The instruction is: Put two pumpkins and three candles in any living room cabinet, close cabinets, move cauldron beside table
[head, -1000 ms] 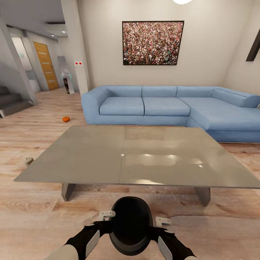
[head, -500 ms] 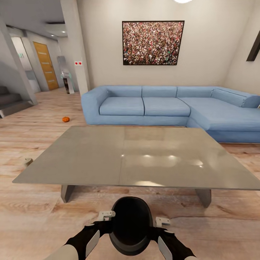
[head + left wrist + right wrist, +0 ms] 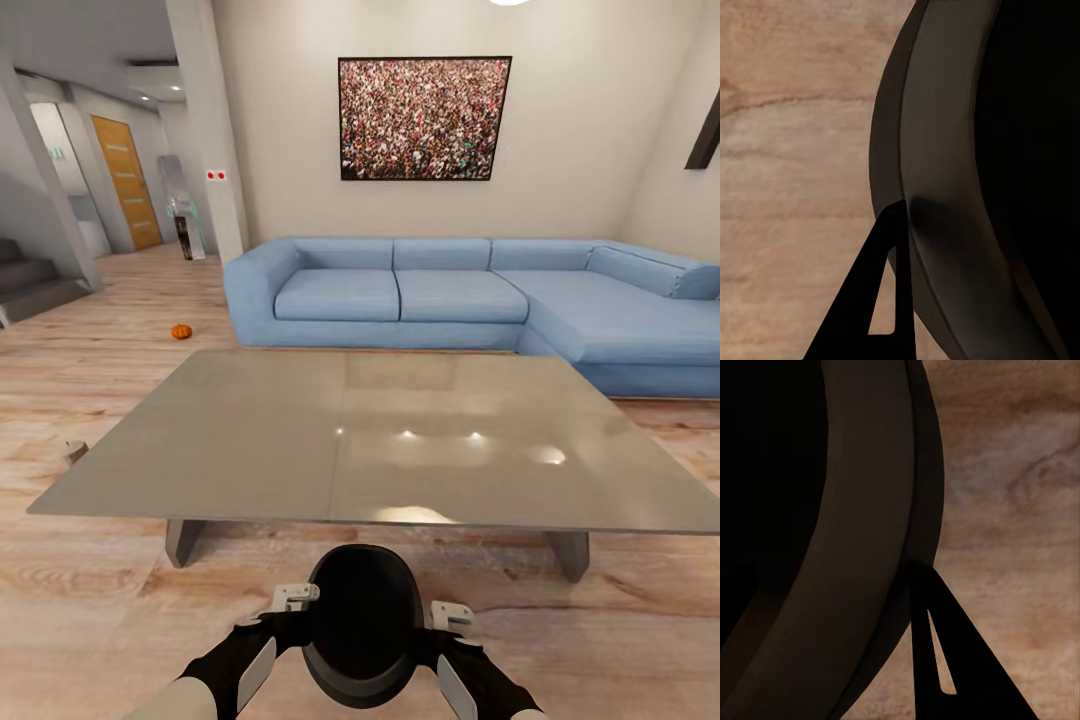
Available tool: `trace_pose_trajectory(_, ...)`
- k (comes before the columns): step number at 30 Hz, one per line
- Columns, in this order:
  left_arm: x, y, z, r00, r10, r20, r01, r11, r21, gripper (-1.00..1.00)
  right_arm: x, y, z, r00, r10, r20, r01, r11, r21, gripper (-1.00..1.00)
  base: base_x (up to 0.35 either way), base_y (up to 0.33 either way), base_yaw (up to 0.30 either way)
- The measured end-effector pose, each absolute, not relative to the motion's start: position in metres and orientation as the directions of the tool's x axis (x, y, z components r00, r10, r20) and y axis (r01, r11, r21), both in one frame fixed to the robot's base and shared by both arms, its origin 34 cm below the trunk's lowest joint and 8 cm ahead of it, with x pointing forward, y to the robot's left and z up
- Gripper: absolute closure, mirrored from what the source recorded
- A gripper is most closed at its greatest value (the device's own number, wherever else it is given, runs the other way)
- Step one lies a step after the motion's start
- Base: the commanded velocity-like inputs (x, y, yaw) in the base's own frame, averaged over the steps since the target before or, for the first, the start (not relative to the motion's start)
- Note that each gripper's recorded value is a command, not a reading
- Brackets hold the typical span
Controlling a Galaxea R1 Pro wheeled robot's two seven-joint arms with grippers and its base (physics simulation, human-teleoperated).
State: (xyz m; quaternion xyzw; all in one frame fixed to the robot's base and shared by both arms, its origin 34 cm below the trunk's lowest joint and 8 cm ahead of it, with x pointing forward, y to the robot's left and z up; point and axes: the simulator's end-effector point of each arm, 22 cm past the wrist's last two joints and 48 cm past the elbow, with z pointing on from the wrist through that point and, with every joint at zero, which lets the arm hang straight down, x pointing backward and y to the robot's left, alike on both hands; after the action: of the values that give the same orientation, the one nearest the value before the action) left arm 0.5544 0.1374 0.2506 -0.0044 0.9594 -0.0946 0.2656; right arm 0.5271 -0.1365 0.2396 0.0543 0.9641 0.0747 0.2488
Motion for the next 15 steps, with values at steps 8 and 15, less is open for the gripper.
trace_pose_trajectory(8, 0.5544, 0.1373, 0.2506, -0.859, -0.058, -0.508, 0.042, 0.982, -0.184, 1.0, 0.527, -0.1366, 0.2395, -0.87, 0.142, -0.471, 0.068, 0.983, 0.171, 1.0, 0.006, 0.0, 0.0)
trace_pose_trajectory(15, 0.5535, 0.1371, 0.2486, -0.861, -0.059, -0.506, 0.041, 0.982, -0.185, 1.0, 0.5264, -0.1369, 0.2378, -0.872, 0.141, -0.469, 0.068, 0.983, 0.171, 1.0, 0.0, 0.0, 0.0)
